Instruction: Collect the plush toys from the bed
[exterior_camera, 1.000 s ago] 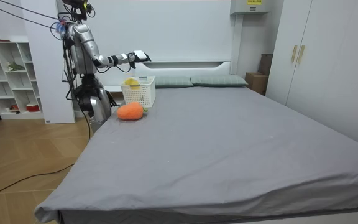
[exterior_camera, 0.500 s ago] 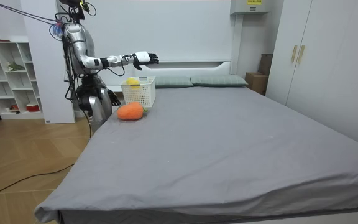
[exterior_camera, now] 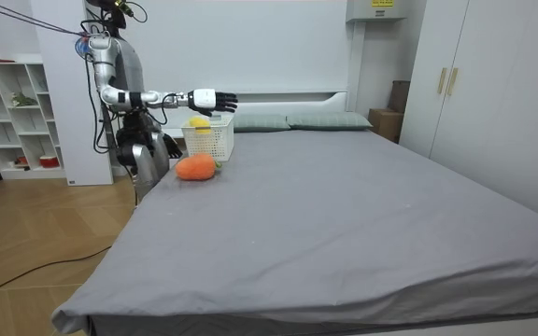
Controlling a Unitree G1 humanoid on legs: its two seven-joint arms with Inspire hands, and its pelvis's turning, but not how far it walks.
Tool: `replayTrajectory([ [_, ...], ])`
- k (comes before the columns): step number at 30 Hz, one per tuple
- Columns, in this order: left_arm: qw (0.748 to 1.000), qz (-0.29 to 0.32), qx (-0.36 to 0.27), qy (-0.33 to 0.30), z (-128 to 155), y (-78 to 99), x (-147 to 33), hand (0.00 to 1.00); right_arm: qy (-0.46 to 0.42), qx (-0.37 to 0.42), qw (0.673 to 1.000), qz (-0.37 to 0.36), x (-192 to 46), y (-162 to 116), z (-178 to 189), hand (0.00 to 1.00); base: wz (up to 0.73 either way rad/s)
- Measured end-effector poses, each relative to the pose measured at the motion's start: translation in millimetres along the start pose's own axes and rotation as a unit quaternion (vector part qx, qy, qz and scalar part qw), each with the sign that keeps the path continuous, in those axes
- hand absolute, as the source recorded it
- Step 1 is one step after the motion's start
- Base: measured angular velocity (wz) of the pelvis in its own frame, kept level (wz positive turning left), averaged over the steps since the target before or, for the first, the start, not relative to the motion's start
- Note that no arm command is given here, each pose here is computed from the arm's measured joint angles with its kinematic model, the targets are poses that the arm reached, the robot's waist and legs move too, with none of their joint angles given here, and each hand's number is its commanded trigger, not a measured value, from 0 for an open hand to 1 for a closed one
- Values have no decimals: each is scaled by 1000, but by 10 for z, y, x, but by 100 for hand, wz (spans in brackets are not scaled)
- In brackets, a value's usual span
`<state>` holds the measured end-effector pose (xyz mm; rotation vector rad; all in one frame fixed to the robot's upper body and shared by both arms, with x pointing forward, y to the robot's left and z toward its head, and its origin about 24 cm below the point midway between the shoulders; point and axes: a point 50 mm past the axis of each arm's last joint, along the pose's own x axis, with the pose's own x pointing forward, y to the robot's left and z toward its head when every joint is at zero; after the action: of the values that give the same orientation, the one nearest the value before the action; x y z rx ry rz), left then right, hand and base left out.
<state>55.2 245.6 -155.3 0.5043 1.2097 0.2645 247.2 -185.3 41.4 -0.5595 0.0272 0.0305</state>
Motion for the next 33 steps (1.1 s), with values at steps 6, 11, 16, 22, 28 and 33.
replayTrajectory([
  [6,1000,-1,-11,1,9,-21,-4,0,62,-6,998,8,-39,31,-293,0,0],
  [11,1000,-1,-12,1,16,-25,-4,0,102,-16,994,27,-138,107,-477,0,1],
  [16,1000,0,-19,2,15,-25,-4,0,122,-1,991,49,-234,224,-547,0,0],
  [22,1000,-1,-27,3,15,-24,-4,0,152,-34,983,94,-312,390,-692,0,0],
  [28,999,-1,-36,-4,59,-19,-3,0,222,-68,954,188,-518,666,-991,0,4],
  [33,999,-5,-33,-9,75,-37,-8,0,266,-84,930,238,-669,775,-1176,0,9],
])
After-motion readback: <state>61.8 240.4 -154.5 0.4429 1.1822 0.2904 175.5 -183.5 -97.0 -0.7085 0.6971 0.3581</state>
